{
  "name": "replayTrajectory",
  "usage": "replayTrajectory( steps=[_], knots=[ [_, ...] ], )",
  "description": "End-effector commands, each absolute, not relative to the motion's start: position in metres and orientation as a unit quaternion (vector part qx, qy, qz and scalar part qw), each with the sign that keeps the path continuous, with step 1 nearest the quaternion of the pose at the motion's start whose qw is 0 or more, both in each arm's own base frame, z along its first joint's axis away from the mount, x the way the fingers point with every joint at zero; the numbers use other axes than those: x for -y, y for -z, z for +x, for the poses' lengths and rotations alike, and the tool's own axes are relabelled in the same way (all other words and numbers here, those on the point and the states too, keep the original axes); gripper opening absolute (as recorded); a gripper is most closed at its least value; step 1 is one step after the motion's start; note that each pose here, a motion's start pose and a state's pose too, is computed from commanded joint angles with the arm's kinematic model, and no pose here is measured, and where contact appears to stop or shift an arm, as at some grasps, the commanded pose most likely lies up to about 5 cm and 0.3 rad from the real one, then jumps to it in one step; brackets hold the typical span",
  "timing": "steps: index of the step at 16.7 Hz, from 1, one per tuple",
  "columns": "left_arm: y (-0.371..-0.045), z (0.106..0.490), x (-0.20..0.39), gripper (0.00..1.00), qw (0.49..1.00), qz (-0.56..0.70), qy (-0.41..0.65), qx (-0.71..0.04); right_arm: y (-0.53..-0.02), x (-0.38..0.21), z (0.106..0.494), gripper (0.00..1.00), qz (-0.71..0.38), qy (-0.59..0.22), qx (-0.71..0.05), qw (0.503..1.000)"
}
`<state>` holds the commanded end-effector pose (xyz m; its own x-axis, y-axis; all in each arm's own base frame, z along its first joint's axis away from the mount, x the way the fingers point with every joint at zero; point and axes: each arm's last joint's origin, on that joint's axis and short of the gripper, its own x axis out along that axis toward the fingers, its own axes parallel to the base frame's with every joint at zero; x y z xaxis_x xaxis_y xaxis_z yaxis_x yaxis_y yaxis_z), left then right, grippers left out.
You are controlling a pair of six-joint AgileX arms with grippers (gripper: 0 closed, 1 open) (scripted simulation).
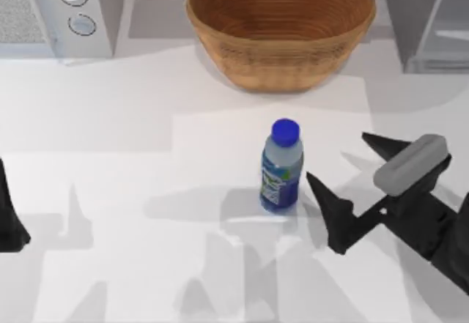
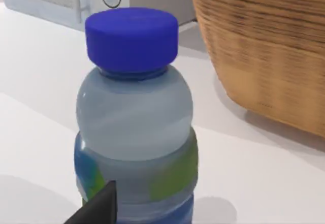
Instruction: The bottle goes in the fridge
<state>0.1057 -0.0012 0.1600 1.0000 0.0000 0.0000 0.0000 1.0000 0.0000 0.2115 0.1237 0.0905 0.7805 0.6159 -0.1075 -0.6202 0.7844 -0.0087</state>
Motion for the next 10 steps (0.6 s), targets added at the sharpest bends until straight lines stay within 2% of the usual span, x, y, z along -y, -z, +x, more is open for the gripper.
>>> replayTrajectory(
  steps=[5,10],
  knots=[
    [-0.16,0.106,0.001,1.0,1.0,0.0,0.0,0.0,-0.059,-0.142,0.207,1.0,-0.024,-0.372,-0.051,0.927],
    [-0.16,0.106,0.001,1.0,1.0,0.0,0.0,0.0,-0.056,-0.144,0.206,1.0,-0.024,-0.377,-0.051,0.925]
  ],
)
